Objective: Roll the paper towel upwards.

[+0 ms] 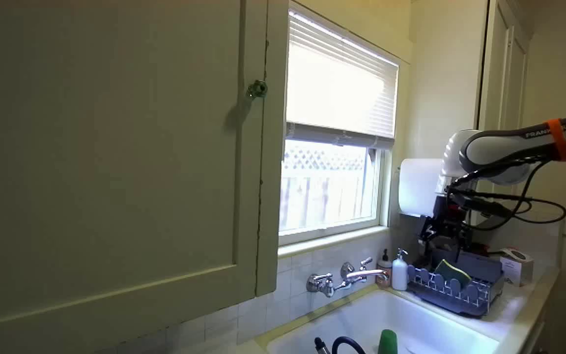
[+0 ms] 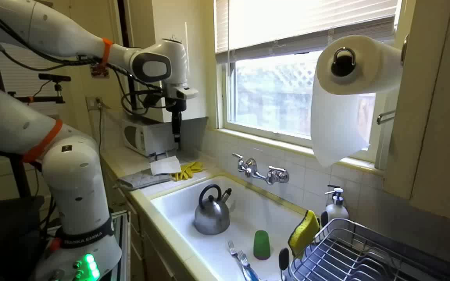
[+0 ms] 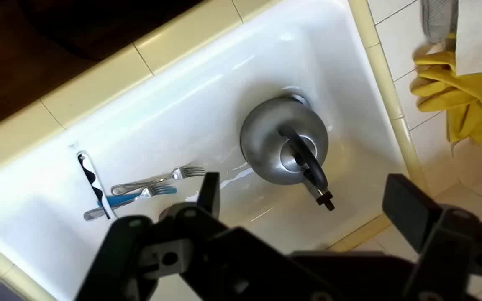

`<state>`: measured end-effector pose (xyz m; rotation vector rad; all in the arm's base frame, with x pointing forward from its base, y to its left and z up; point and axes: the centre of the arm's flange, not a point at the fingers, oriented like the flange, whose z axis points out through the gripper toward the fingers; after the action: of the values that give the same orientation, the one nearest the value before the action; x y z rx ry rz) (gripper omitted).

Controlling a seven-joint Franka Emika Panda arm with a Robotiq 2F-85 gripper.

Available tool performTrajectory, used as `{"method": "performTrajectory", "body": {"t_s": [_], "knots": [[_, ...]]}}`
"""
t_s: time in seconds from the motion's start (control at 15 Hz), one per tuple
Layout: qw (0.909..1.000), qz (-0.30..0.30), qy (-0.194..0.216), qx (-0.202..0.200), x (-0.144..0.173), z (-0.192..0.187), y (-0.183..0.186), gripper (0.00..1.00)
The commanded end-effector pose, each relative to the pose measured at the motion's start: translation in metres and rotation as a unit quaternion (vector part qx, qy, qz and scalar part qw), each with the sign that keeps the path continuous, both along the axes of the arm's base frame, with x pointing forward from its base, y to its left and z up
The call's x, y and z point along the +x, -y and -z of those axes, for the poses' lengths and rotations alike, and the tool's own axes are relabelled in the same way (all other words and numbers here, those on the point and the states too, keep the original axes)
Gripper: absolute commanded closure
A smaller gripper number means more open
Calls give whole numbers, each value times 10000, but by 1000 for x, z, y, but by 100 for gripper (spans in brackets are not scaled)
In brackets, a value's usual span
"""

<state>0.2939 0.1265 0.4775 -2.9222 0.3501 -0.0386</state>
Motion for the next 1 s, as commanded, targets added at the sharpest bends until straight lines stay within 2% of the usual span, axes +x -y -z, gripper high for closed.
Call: {"method": "performTrajectory", "body": {"t_s": [0.0, 0.2, 0.27, 0.33, 0.47, 0.67, 0.93], "knots": [[10000, 0, 0, 0, 0, 0, 0, 0], [9998, 28, 162, -94, 8, -6, 7, 0], [9992, 0, 338, -195, 14, -12, 13, 7], [9973, -114, 578, -447, 22, -22, 22, 26], [9908, -311, 932, -929, 38, -47, 39, 42], [9750, -577, 1342, -1676, 63, -89, 65, 65], [9424, -770, 1765, -2735, 105, -142, 101, 95]]}}
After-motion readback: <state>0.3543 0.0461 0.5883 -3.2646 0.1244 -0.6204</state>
